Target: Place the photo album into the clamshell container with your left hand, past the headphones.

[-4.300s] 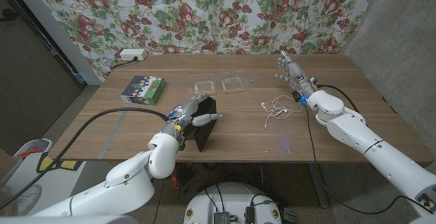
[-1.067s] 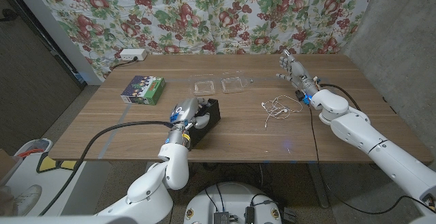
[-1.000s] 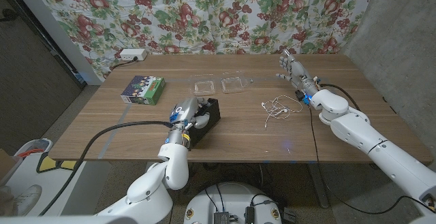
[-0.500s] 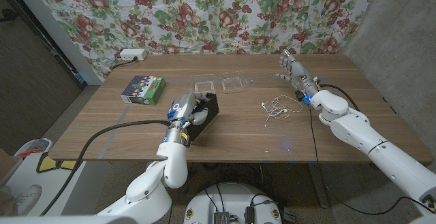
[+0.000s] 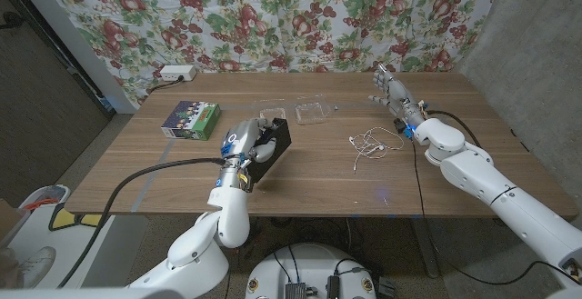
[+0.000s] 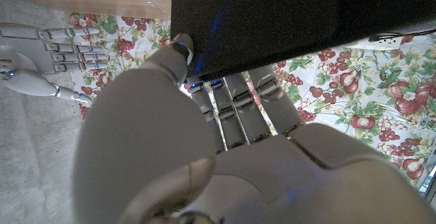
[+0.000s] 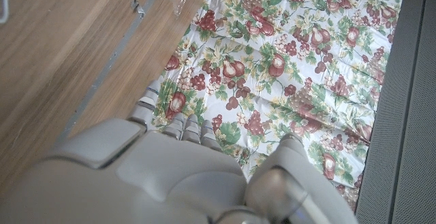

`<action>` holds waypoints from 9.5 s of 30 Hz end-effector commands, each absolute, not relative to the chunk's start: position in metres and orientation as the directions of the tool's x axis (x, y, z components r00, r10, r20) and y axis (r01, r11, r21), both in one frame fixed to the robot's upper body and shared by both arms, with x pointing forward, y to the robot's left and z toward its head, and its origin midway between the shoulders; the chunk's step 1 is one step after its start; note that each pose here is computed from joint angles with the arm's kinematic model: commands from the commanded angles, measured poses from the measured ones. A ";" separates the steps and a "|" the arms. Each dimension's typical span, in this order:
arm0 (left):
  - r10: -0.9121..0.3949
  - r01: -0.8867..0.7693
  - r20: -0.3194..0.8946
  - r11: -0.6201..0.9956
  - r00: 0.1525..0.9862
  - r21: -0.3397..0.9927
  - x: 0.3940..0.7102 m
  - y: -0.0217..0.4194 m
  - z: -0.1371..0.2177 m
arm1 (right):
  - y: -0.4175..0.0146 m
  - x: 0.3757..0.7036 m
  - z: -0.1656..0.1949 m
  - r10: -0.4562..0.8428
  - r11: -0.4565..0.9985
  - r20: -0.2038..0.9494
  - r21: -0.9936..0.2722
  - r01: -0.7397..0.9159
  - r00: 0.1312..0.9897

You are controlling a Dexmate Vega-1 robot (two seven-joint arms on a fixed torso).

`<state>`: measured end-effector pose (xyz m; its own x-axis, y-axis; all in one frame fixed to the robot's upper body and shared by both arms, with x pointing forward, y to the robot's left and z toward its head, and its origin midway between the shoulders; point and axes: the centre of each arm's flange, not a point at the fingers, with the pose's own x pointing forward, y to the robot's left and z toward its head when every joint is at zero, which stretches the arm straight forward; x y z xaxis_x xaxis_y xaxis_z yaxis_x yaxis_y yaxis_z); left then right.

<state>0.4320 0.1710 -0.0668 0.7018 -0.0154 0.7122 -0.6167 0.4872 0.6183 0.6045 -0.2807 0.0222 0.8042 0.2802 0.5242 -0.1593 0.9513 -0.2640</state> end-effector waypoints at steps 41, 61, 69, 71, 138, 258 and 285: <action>-0.036 -0.727 0.824 0.449 0.566 0.519 0.493 0.188 0.012 | -0.289 0.606 0.035 0.251 0.961 0.572 -0.246 -0.128 0.781; 0.010 -0.753 0.849 0.468 0.528 0.463 0.509 0.187 0.030 | -0.289 0.604 0.037 0.259 0.957 0.579 -0.262 -0.125 0.773; 0.005 -0.762 0.853 0.452 0.521 0.463 0.516 0.184 0.036 | -0.289 0.605 0.038 0.258 0.958 0.584 -0.260 -0.123 0.770; -0.002 -0.767 0.857 0.446 0.515 0.461 0.518 0.183 0.037 | -0.289 0.606 0.038 0.259 0.957 0.585 -0.260 -0.124 0.769; -0.062 -0.862 0.898 0.259 0.435 0.436 0.576 0.184 0.084 | -0.297 0.603 0.034 0.260 0.961 0.599 -0.239 -0.141 0.757; -0.351 -0.849 0.785 -0.057 0.510 0.526 0.658 0.103 0.058 | -0.307 0.602 0.016 0.242 0.968 0.612 -0.200 -0.149 0.753; -0.388 -0.842 0.762 -0.073 0.518 0.535 0.655 0.089 0.038 | -0.313 0.597 0.010 0.239 0.970 0.617 -0.185 -0.156 0.750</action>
